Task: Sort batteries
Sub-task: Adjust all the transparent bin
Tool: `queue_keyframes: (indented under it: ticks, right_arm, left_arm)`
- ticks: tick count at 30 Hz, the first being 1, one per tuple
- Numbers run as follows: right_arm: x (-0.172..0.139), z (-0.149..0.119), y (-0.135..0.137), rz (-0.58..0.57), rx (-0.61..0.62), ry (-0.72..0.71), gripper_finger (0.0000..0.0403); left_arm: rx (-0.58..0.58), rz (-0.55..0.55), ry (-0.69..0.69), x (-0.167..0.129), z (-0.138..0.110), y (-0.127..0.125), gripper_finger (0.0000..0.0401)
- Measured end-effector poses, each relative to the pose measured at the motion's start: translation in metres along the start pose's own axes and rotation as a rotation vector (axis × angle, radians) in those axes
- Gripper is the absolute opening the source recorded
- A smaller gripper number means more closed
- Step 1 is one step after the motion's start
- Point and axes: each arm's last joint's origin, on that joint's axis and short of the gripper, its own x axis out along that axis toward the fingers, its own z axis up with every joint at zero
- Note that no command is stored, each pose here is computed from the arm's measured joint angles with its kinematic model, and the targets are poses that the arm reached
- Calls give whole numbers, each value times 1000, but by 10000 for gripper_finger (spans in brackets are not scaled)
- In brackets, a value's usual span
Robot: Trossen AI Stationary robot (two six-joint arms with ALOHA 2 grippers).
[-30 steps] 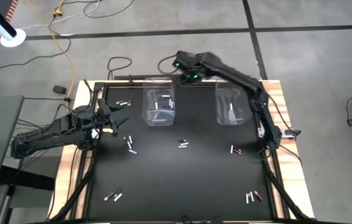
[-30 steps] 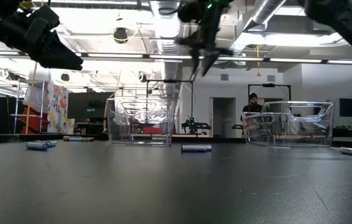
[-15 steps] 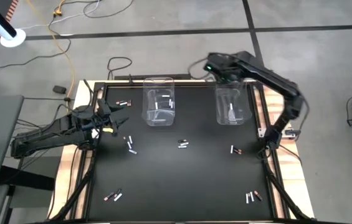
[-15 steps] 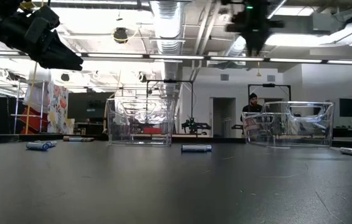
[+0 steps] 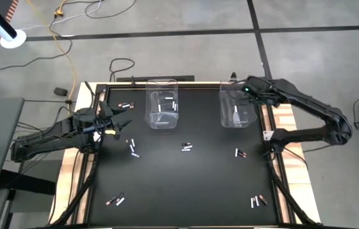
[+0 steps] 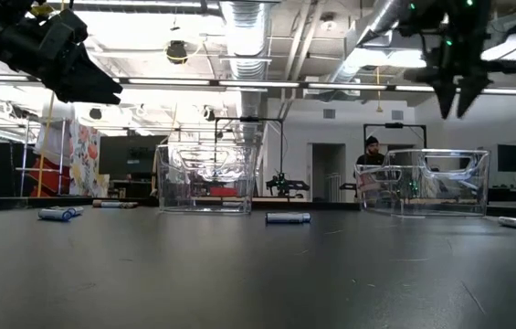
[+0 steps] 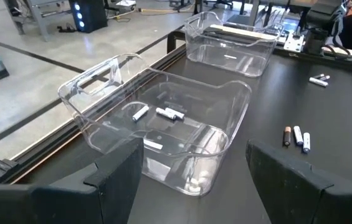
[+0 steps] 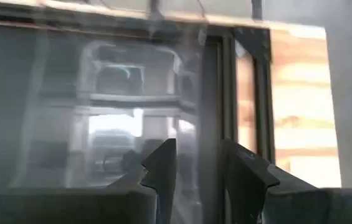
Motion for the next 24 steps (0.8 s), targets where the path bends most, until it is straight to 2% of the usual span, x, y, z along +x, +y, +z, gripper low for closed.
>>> queue_keyframes:
  ticks: [5, 12, 24]
  right_arm:
    - [28, 2, -11, 84, 4, 132, 143]
    - [59, 12, -17, 42, -1, 158, 143]
    - [93, 20, -6, 23, -52, 271, 143]
  left_arm:
    - [-10, 0, 0, 0, 0, 0, 279]
    - [-36, 0, 0, 0, 0, 0, 279]
    - [-45, 0, 1, 0, 0, 0, 279]
